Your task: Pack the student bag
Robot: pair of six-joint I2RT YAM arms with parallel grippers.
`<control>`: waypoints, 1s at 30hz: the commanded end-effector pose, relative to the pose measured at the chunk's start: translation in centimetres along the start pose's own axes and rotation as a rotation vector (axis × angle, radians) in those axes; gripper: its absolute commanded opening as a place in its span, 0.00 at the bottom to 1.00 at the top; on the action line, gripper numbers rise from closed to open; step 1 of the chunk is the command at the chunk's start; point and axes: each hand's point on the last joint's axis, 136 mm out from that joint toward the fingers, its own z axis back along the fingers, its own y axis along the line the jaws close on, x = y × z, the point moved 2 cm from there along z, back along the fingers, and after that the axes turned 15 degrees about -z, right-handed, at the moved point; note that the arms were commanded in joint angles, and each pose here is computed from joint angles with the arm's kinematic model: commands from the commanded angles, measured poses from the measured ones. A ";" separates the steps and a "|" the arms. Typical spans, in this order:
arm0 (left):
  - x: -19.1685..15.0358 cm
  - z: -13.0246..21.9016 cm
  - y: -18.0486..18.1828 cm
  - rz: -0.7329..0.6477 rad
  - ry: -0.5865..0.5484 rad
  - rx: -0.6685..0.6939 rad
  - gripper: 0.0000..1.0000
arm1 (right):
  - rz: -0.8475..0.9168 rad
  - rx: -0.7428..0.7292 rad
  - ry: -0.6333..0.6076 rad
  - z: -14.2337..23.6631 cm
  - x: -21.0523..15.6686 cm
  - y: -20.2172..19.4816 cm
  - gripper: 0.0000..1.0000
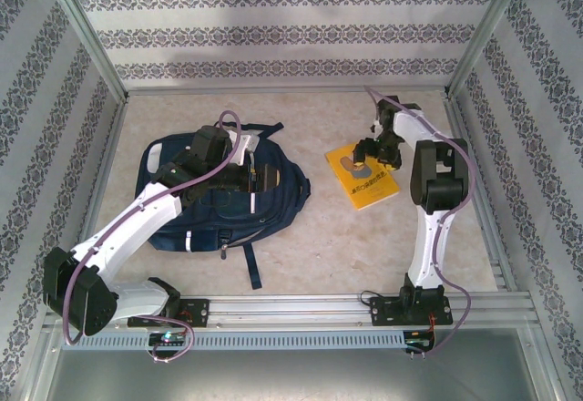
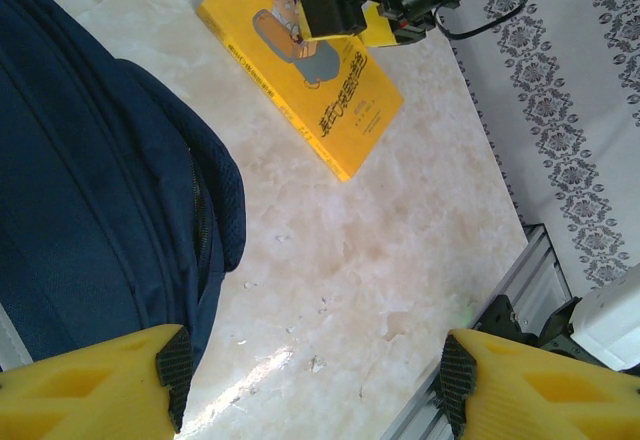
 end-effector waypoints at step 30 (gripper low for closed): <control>0.4 -0.4 -0.5 -0.026 0.001 -0.027 0.68 | -0.114 0.571 -0.019 5.2 -8.5 7.9 0.52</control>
